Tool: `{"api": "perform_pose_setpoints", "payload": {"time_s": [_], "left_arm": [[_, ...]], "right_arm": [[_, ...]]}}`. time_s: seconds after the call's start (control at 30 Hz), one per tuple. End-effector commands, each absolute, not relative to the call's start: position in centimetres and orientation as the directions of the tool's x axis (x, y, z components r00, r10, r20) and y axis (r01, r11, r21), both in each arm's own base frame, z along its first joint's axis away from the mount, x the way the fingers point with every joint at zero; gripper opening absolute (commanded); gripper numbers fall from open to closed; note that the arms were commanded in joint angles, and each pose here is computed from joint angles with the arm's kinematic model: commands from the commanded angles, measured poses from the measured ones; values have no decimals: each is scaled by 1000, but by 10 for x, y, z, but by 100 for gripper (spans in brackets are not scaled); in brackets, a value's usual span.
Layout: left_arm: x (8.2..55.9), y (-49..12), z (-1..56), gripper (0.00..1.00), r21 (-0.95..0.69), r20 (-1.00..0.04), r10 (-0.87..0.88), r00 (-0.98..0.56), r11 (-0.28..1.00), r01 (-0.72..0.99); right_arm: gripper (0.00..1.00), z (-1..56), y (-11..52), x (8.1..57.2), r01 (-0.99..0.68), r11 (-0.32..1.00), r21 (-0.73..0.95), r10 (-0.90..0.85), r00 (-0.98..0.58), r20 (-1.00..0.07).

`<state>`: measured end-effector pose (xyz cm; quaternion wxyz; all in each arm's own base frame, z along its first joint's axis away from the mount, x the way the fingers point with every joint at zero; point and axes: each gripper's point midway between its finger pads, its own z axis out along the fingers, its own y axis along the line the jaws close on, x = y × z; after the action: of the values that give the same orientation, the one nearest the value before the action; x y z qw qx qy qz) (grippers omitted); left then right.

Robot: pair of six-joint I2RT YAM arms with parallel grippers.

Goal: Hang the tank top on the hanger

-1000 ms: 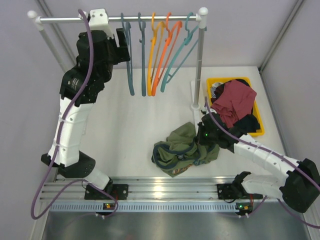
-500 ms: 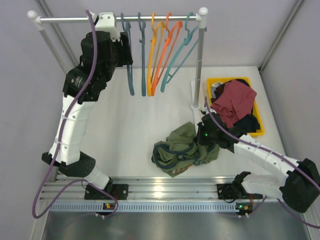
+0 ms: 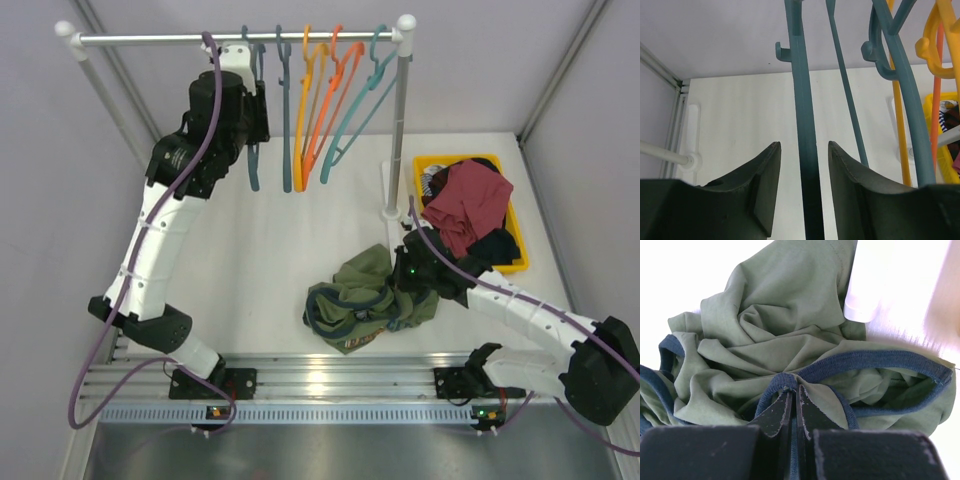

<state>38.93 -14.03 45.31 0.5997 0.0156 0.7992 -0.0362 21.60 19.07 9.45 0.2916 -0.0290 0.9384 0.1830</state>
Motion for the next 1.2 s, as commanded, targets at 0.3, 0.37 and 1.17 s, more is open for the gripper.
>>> {"api": "perform_pose_setpoints", "payload": {"time_s": [0.3,0.37,1.17], "left_arm": [[378,-126,482,42,-48,-980,-41,-196,998,29],[376,-125,487,41,-45,-982,-39,-184,999,29],[368,-117,545,0,-26,-1000,-26,15,999,22]], "right_arm": [[0,100,191,223,-173,926,335,63,-804,-592],[0,101,192,223,-177,925,336,63,-801,-595],[0,101,191,223,-181,928,325,51,-803,-594]]}}
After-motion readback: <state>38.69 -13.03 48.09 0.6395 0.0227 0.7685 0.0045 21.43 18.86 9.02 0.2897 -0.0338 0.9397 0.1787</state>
